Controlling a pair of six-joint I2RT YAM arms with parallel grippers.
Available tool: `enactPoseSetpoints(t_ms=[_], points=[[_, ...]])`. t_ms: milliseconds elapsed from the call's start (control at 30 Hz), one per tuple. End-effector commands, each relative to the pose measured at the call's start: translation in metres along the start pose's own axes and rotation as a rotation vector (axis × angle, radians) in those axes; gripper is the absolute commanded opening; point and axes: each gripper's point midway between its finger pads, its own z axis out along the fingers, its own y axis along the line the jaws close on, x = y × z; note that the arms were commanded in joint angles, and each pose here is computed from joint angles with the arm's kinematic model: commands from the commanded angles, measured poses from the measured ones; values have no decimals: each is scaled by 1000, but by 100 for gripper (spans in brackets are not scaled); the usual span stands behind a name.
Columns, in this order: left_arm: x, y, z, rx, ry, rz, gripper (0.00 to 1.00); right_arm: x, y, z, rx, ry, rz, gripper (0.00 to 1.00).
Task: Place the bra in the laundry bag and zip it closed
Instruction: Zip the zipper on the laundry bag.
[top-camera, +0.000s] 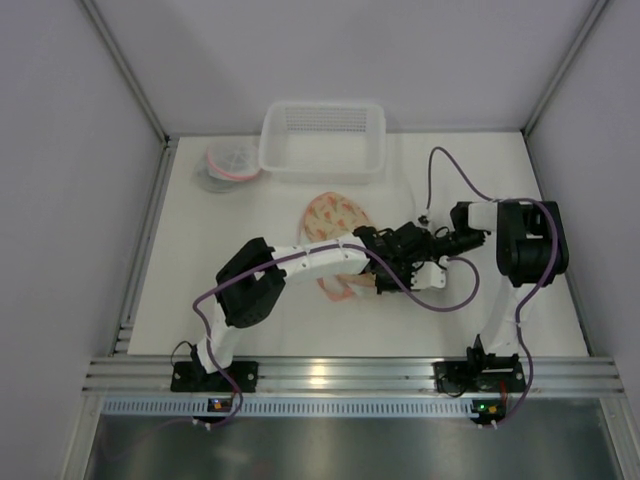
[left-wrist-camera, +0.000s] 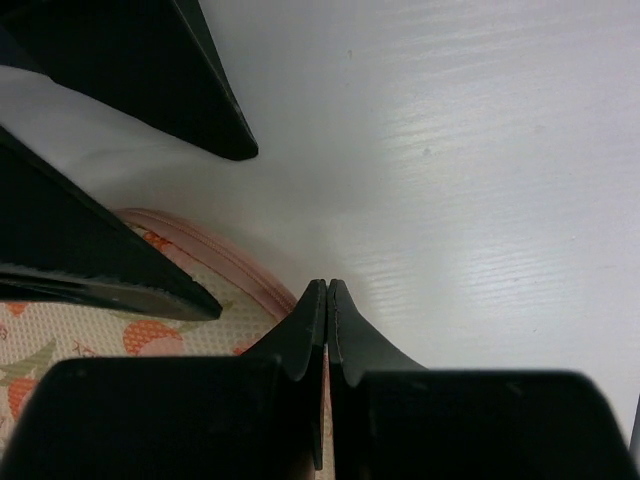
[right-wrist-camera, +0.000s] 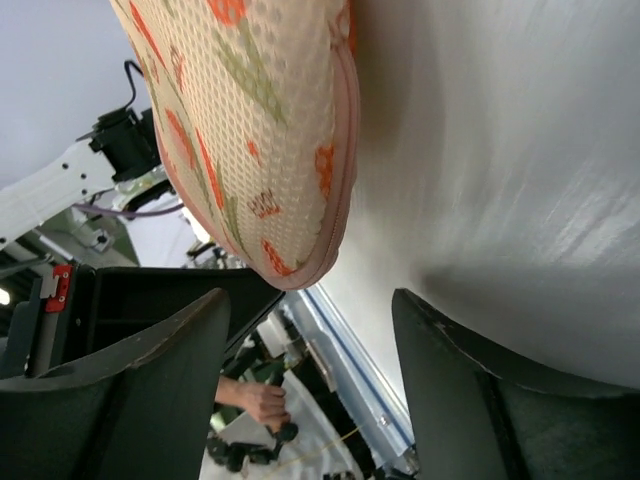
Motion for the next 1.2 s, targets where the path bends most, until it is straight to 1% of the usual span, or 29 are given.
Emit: enactPoseSetpoints(t_ms=[0, 67, 100, 167, 200, 233, 267, 300, 367, 400, 433, 633, 667, 733, 767, 800, 833, 867, 900, 933, 1000, 1033, 1067, 1133, 1167], points=[[-21, 6, -8, -7, -61, 11, 0, -3, 12, 6, -54, -16, -24, 65], [-23, 7, -9, -13, -65, 8, 0, -1, 13, 10, -63, -9, -8, 54], [-24, 9, -9, -19, -68, 7, 0, -2, 13, 12, -63, -16, -14, 43], [-24, 10, -10, -27, -69, 10, 0, -1, 11, 13, -63, -12, -1, 35], [-25, 10, -12, -31, -73, 13, 0, -1, 11, 14, -64, -12, -2, 25], [-26, 11, -13, -33, -75, 12, 0, -2, 11, 14, -66, -12, -2, 20], [-26, 11, -15, -37, -76, 9, 2, -2, 11, 14, -66, -15, 0, 16], [-27, 12, -17, -44, -79, 9, 13, -3, 11, 14, -66, -16, 0, 8], [-31, 14, -30, -71, -91, 2, 18, -5, 11, 13, -65, -24, -5, 1], [-31, 13, -34, -77, -95, 3, 22, -5, 11, 13, -65, -26, -5, 0], [-36, 13, -50, -95, -120, 15, 23, -6, 12, 13, -67, -27, -7, 0], [-16, -3, -78, -117, -117, -12, 23, -11, 14, 13, -87, -48, -12, 0], [-11, -6, -82, -120, -116, -20, 24, -12, 15, 12, -88, -55, -24, 0], [-5, -5, -87, -147, -108, -30, 30, -13, 17, 12, -91, -58, -31, 0], [7, -8, -84, -150, -87, -31, 39, -13, 20, 11, -98, -61, -7, 0], [2, -3, -92, -191, -122, 1, 43, -13, 19, 12, -99, -59, -3, 0], [7, 3, -94, -238, -112, 10, 46, -13, 20, 12, -103, -57, 2, 0], [22, 1, -87, -255, -86, 11, 52, -12, 20, 12, -106, -55, 5, 0], [21, 7, -95, -310, -108, 23, 53, -12, 20, 12, -107, -54, 5, 0], [29, 18, -92, -392, -99, 23, 54, -11, 20, 12, -110, -51, 7, 0], [29, 31, -99, -489, -130, 39, 59, -9, 20, 12, -115, -45, 13, 0], [16, 42, -106, -563, -202, 50, 62, -8, 22, 12, -120, -38, 20, 0], [31, 41, -99, -586, -178, 58, 65, -7, 21, 12, -121, -30, 33, 0], [33, 43, -95, -614, -197, 91, 75, -5, 21, 12, -128, -21, 18, 0], [29, 47, -95, -634, -219, 97, 77, -4, 21, 12, -129, -17, 20, 0]])
